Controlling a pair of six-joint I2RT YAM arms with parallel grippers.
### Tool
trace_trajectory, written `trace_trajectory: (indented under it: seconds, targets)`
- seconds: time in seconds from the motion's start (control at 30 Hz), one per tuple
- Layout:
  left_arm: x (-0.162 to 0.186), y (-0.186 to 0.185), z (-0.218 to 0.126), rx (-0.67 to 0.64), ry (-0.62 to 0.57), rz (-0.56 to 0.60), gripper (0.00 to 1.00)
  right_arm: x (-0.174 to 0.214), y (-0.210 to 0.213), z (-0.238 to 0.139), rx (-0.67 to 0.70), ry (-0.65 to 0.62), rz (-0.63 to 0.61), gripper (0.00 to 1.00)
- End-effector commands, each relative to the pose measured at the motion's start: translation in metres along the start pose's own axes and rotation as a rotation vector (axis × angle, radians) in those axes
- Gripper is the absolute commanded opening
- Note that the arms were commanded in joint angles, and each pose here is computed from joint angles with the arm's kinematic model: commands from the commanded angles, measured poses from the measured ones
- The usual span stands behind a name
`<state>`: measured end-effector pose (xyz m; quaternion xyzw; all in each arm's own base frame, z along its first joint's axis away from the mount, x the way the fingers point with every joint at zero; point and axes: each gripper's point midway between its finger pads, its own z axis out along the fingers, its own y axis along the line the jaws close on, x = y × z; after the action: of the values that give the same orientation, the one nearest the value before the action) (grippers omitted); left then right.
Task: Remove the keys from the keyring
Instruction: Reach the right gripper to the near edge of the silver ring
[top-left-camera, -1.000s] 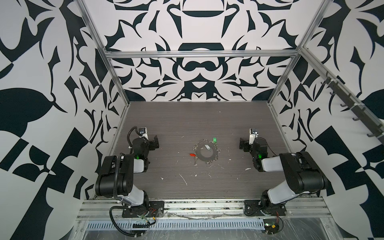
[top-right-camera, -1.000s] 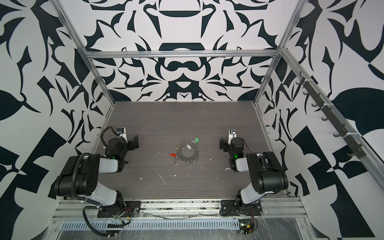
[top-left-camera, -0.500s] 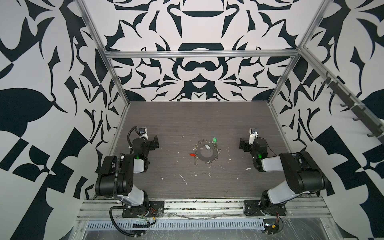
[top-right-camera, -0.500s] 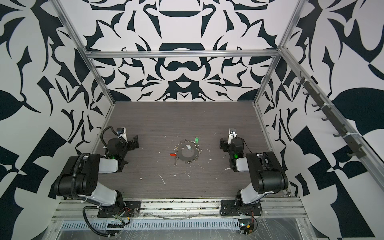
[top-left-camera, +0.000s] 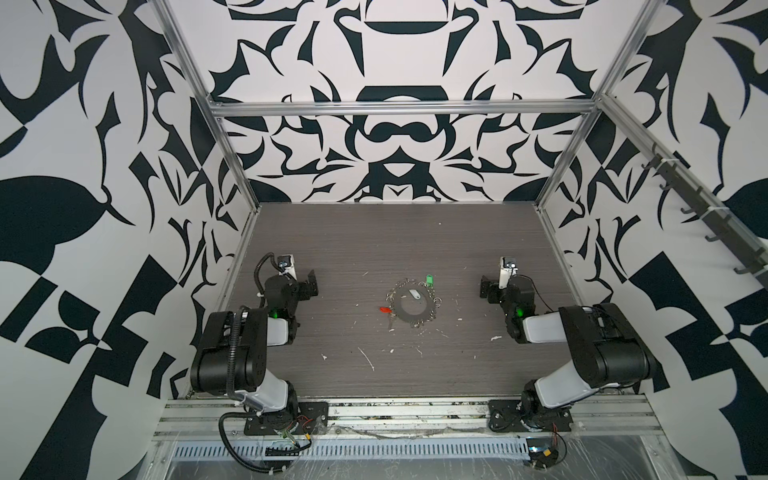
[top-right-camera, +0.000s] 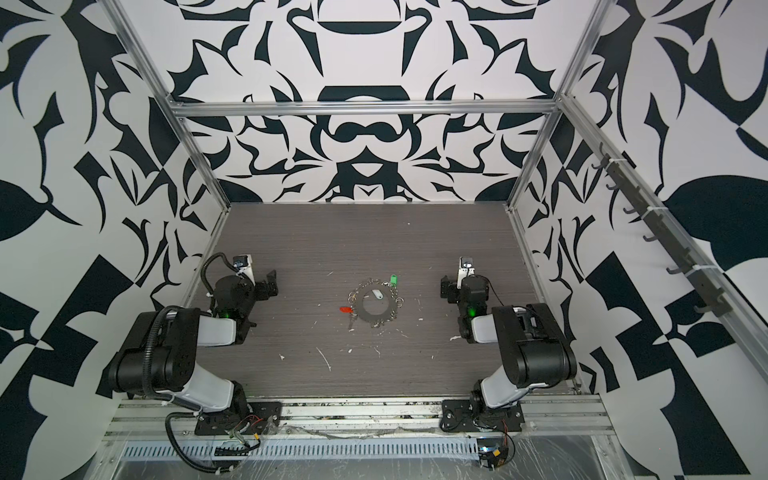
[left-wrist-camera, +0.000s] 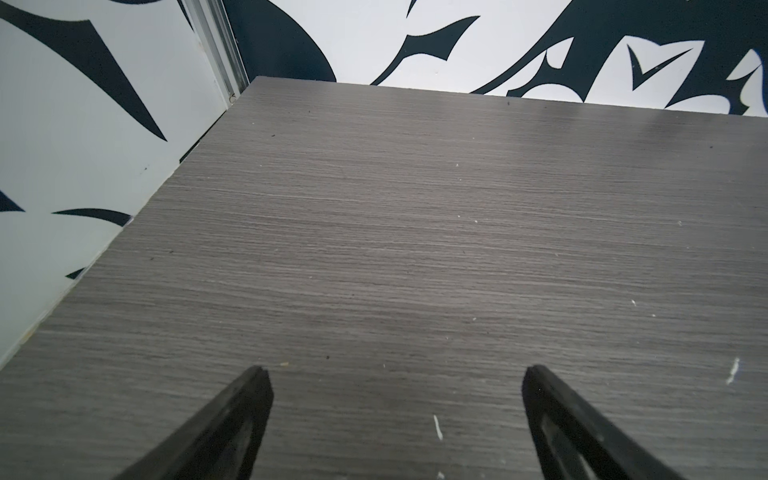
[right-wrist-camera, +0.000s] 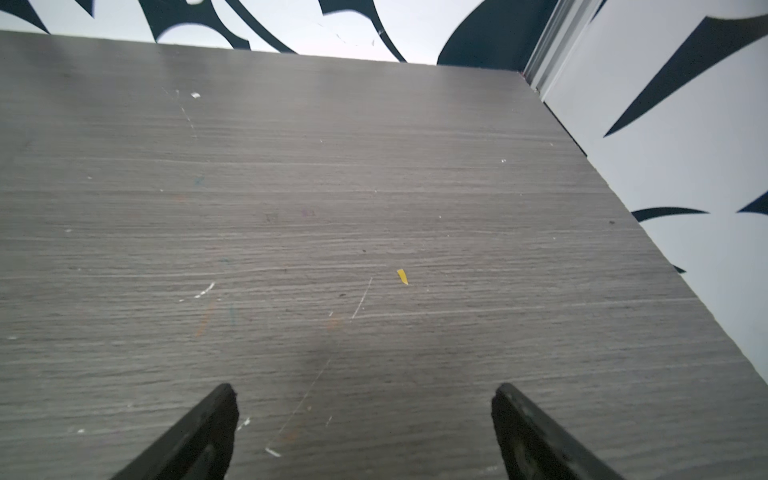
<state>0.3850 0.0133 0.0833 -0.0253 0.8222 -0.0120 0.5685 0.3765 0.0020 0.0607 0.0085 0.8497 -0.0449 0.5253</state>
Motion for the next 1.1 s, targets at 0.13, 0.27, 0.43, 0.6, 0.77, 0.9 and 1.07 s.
trace_trajectory:
  seconds: [0.13, 0.27, 0.43, 0.6, 0.77, 0.9, 1.07]
  targets:
    - [-0.034, -0.003, -0.008, 0.014, -0.022, -0.019, 0.99, -0.048, -0.006, -0.016, 0.027, -0.055, 0.026, 0.96]
    - [-0.033, -0.016, -0.013, 0.072, 0.114, -0.009, 0.99, -0.079, -0.009, -0.038, 0.025, -0.038, 0.086, 0.94]
    - [-0.034, -0.046, -0.033, 0.213, 0.354, 0.057, 1.0, -0.094, 0.001, -0.071, -0.011, 0.171, 0.25, 0.99]
    - [-0.044, -0.074, -0.063, 0.29, 0.589, 0.132, 0.99, -0.086, 0.049, -0.117, -0.127, 0.341, 0.196, 0.99]
    - [-0.06, -0.099, -0.076, 0.313, 0.628, 0.215, 1.0, -0.056, 0.098, -0.156, -0.243, 0.5, 0.148, 0.94]
    - [-0.066, -0.11, -0.079, 0.323, 0.68, 0.213, 1.0, -0.026, 0.132, -0.179, -0.315, 0.605, 0.113, 0.87]
    - [-0.069, -0.118, -0.079, 0.354, 0.711, 0.166, 1.0, 0.003, 0.168, -0.193, -0.369, 0.684, 0.061, 0.83]
